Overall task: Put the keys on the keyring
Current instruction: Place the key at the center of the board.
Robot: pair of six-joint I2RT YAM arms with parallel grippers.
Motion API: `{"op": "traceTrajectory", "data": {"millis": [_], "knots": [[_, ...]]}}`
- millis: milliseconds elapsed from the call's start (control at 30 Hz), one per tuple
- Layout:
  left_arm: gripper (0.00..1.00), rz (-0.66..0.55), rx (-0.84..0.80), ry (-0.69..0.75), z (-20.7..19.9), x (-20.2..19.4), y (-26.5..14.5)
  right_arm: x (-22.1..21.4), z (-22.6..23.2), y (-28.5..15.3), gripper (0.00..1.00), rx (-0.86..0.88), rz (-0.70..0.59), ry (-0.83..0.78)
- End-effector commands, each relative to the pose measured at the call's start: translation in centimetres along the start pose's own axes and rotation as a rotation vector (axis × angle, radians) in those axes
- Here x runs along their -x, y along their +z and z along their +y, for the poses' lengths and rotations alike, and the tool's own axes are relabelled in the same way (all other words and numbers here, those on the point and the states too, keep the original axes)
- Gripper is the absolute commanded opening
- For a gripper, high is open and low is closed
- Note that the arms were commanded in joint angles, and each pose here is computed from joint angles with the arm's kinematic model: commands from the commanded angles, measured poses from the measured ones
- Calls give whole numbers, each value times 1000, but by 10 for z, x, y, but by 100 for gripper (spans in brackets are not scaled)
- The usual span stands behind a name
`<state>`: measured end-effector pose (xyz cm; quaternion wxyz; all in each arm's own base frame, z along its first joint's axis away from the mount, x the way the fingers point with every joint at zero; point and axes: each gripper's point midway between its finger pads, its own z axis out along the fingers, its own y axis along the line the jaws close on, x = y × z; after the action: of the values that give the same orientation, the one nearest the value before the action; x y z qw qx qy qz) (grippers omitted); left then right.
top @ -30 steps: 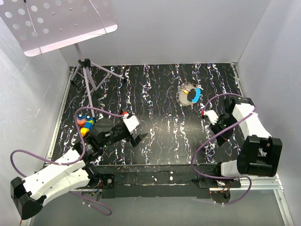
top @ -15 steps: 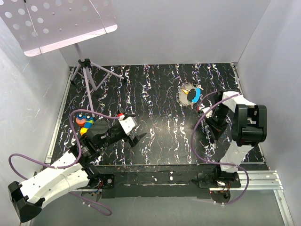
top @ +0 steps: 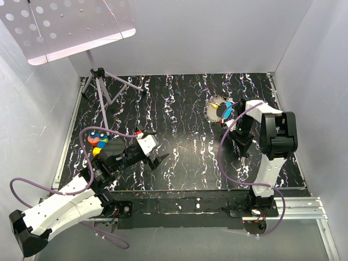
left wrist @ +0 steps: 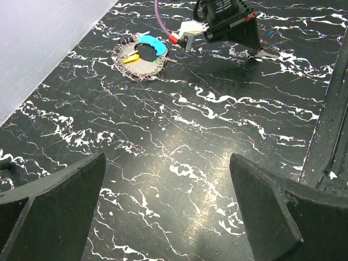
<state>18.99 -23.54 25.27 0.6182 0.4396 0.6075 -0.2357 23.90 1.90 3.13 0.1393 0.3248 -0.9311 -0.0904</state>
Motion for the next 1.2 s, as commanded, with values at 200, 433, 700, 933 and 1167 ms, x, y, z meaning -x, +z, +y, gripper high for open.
{"op": "traceTrajectory", "data": {"millis": [200,433,700,933,1167], "knots": [[98,-12,5,8,3,6,-1,13,3,-3,1,1,28,0],[98,-10,6,8,3,5,-1,15,7,-4,1,6,25,-9],[98,-12,4,8,2,6,-1,16,8,-6,1,7,19,-8],[98,-14,3,8,2,6,-1,20,11,-6,2,10,13,-11],[98,-11,3,9,2,6,-1,23,11,-5,4,14,9,-14]]}}
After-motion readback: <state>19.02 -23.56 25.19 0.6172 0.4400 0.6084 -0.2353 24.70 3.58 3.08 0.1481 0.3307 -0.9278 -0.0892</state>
